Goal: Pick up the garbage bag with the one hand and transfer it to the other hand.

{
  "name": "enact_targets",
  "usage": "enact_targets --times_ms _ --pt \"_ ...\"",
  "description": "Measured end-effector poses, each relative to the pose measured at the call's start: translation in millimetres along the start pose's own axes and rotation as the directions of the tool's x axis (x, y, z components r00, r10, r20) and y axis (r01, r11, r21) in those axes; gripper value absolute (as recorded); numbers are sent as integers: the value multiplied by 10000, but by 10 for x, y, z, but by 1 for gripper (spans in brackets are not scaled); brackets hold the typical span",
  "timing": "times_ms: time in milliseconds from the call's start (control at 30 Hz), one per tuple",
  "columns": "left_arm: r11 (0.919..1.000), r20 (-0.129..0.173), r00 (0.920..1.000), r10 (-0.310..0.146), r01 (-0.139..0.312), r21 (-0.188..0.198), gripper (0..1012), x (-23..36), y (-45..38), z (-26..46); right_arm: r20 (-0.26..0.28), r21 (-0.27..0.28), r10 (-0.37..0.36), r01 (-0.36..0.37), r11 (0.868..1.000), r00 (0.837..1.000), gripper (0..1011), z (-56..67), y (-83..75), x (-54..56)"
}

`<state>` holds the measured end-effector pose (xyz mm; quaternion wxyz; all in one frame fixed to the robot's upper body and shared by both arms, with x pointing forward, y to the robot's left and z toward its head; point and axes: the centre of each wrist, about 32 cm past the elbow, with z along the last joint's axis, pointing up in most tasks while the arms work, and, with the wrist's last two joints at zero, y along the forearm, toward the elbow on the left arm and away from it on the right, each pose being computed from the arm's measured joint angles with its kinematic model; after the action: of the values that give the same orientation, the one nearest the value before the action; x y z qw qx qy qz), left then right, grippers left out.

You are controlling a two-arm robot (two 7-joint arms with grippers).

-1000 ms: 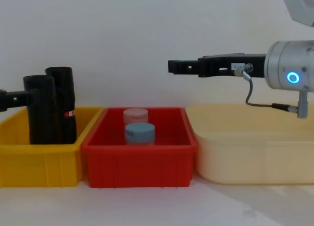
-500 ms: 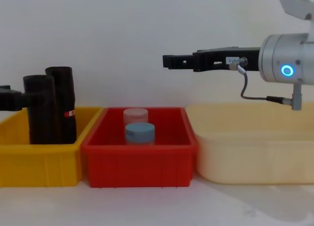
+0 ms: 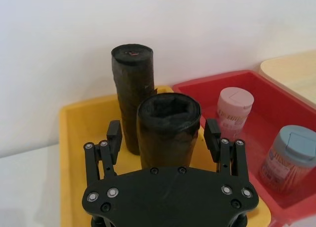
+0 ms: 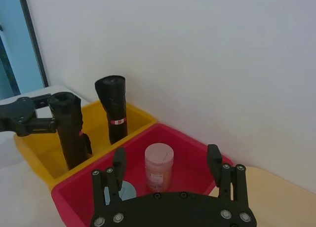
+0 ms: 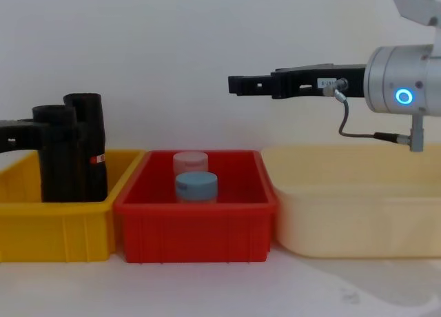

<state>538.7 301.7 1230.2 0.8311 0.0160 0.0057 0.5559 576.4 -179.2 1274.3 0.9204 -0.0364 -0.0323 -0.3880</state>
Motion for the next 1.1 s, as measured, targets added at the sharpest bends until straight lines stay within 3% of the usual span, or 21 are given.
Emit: enact_targets --times_ms 400,1100 --pt "9994 -174 9993 -316 313 -154 1001 38 -162 1 -73 -99 224 -225 9997 9997 1002 -8 21 21" --pt "9986 -257 9985 -475 469 -237 1001 53 -242 6 -1093 -1070 1381 -1498 9829 9844 1001 -36 194 4"
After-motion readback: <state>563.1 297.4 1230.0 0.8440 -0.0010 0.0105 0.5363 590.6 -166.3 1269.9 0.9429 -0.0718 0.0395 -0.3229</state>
